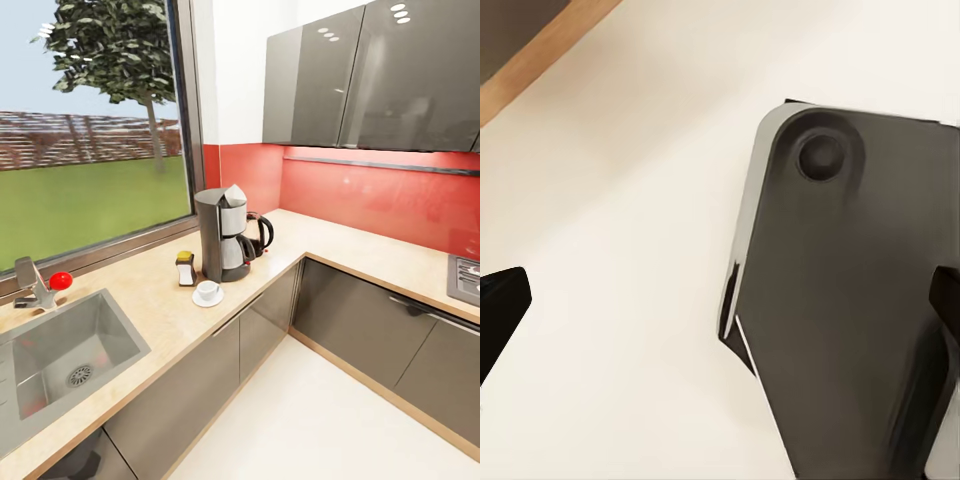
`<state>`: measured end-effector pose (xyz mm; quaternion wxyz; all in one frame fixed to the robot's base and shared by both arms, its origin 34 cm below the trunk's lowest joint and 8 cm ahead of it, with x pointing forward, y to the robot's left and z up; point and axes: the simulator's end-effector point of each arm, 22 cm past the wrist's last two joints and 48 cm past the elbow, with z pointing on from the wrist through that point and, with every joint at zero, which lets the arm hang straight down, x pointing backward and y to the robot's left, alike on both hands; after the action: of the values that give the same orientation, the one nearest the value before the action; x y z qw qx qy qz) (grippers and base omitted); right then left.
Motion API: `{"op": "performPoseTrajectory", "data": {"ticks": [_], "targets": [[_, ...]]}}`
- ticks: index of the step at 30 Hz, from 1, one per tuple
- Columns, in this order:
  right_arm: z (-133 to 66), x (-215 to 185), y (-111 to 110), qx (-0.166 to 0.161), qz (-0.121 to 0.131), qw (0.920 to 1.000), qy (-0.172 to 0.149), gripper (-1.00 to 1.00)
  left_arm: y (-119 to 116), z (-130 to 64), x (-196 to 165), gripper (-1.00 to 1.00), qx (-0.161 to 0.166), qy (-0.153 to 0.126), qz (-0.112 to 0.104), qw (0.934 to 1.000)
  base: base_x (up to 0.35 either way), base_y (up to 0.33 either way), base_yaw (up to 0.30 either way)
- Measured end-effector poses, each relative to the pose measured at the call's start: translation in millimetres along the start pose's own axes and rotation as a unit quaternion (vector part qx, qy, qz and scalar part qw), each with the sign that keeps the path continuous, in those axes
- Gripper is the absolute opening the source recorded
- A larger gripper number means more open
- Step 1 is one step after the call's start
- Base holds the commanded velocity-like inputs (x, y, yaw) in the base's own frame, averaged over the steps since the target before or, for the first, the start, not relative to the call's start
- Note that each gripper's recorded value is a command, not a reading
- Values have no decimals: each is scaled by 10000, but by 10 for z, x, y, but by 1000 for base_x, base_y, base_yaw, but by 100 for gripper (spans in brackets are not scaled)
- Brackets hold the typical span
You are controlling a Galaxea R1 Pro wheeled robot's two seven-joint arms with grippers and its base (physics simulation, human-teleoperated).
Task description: Set up a coffee station on the kitchen countertop: keep the coffee maker on the countertop, move the bottle of coffee from the kitchen shelf to the counter next to the coffee maker, place a paper coffee filter on top of the coffee maker, put the saucer next to the coffee maker with the coffee cup on the saucer, and place the electric kettle next to the coffee maker.
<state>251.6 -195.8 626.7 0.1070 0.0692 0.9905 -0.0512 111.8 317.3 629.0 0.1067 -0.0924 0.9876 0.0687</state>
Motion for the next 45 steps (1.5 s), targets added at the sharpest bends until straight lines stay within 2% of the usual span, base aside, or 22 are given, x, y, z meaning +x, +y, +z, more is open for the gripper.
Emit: {"op": "performPoseTrajectory", "data": {"ticks": [4, 7, 8, 9, 12, 14, 15, 17, 20, 35, 40, 45], "targets": [[5, 1, -21, 8, -4, 10000, 6, 100, -45, -8, 36, 100, 26, 45, -24, 10000, 0, 0, 0], [5, 77, -31, 14, -46, 9998, 174, 100, -108, -34, 144, 100, 73, 168, -24, 9998, 0, 0, 0], [2, 141, -34, 15, -80, 9995, 318, 100, -122, -41, 180, 100, 86, 219, -17, 9997, 0, 0, 0], [-4, 223, -35, 12, -124, 9986, 505, 100, -130, -53, 252, 100, 96, 335, -8, 9994, 0, 0, 0], [-51, 498, -20, -36, -257, 9933, 1128, 100, -142, -108, 571, 100, 106, 966, 37, 9953, 0, 0, 0], [-77, 601, -17, -55, -314, 9901, 1365, 100, -136, -176, 831, 100, 102, 1549, 80, 9878, 0, 0, 0], [-89, 640, -17, -60, -336, 9887, 1458, 100, -134, -204, 913, 100, 101, 1745, 95, 9846, 0, 0, 0], [-102, 682, -18, -65, -359, 9871, 1556, 100, -126, -231, 983, 100, 95, 1931, 111, 9811, 0, 0, 0], [-108, 701, -19, -67, -371, 9864, 1602, 100, -122, -244, 1015, 100, 95, 2013, 121, 9794, 0, 0, 0], [-97, 672, -47, -34, -356, 9870, 1564, 100, -60, -239, 1009, 100, 58, 2027, 154, 9791, 0, 0, 0], [-23, 421, -90, 9, -215, 9946, 1019, 100, -47, -237, 1006, 100, 48, 2026, 145, 9791, 0, 0, 0], [41, 136, -234, 111, -99, 9991, 408, 100, -31, -232, 994, 100, 38, 2014, 143, 9794, 0, 0, 0]]}}
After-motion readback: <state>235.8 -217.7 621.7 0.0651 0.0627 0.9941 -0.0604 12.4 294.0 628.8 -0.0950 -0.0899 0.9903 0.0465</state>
